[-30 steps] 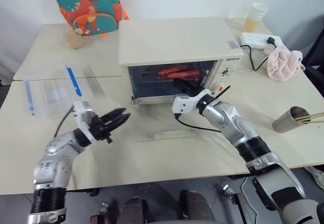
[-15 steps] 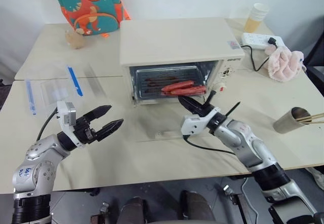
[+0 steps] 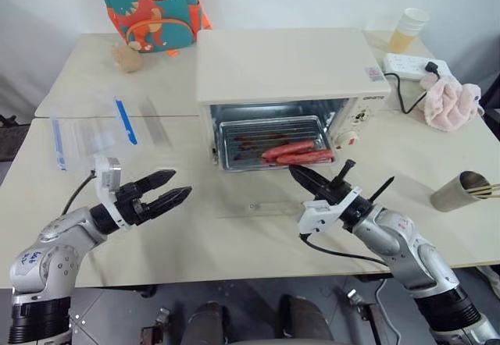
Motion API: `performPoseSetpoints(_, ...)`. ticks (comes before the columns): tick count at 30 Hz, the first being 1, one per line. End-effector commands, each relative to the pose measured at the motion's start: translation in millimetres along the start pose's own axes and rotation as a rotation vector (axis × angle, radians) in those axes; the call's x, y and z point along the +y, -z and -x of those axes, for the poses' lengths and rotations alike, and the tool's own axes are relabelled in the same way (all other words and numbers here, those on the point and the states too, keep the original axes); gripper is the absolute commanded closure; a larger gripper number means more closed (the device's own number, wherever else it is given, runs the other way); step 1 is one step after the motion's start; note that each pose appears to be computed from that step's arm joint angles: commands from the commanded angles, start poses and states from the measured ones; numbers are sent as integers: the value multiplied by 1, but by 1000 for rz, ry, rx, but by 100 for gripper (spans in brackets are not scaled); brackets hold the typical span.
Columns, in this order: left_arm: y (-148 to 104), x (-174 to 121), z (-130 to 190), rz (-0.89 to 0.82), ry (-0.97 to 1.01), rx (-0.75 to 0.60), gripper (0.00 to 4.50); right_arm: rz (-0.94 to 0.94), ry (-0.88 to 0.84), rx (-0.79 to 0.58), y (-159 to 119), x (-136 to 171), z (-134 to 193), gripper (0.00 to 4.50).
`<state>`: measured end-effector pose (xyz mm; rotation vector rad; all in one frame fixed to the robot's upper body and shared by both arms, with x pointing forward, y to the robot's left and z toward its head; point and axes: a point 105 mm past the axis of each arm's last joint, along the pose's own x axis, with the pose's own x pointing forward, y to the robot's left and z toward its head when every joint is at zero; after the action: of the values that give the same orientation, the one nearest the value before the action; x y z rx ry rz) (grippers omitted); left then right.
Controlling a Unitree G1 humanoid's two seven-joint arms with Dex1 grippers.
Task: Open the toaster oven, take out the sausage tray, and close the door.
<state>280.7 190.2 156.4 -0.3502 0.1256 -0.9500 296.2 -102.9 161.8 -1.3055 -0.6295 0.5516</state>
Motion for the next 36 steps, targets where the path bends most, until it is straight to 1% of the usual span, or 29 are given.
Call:
performPoseSetpoints(1,-5,-16,-23,206,110,15,2,20,27,-9,-1,-9,7,450)
performPoseSetpoints(6,0,-21,-52,387,156,92,2,16,0,-25,-5,-2,15,450)
performPoseSetpoints(8,2,-21,-62,434,144,113,2,17,-4,-20,-4,0,16,450)
performPoseSetpoints(9,-1,-20,-66,449,146,105,2,20,-3,-14,-2,-1,17,450)
performPoseSetpoints(11,-7,-16,-69,482,128,90,2,30,-1,-8,1,-3,18,450)
performPoseSetpoints(14,-7,-15,-69,519,121,101,2,35,-1,2,3,-4,22,450)
performPoseSetpoints(16,0,-13,-73,552,106,136,2,38,-2,11,5,-4,23,450)
performPoseSetpoints(18,9,-12,-76,557,87,180,2,39,-2,18,6,-4,24,450)
performPoseSetpoints(20,13,-12,-78,570,76,190,2,41,5,22,8,-5,22,450)
performPoseSetpoints(23,14,-12,-79,580,78,195,2,44,-1,22,8,-4,23,450)
performPoseSetpoints(27,16,-11,-84,655,79,171,2,44,-15,4,4,0,25,450)
performPoseSetpoints(31,26,-17,-89,684,82,190,2,30,-40,-6,1,7,29,450)
performPoseSetpoints(35,25,-18,-86,650,88,164,2,12,-56,16,6,12,33,450)
performPoseSetpoints(36,18,-20,-78,580,113,133,2,-38,-62,25,8,15,35,450)
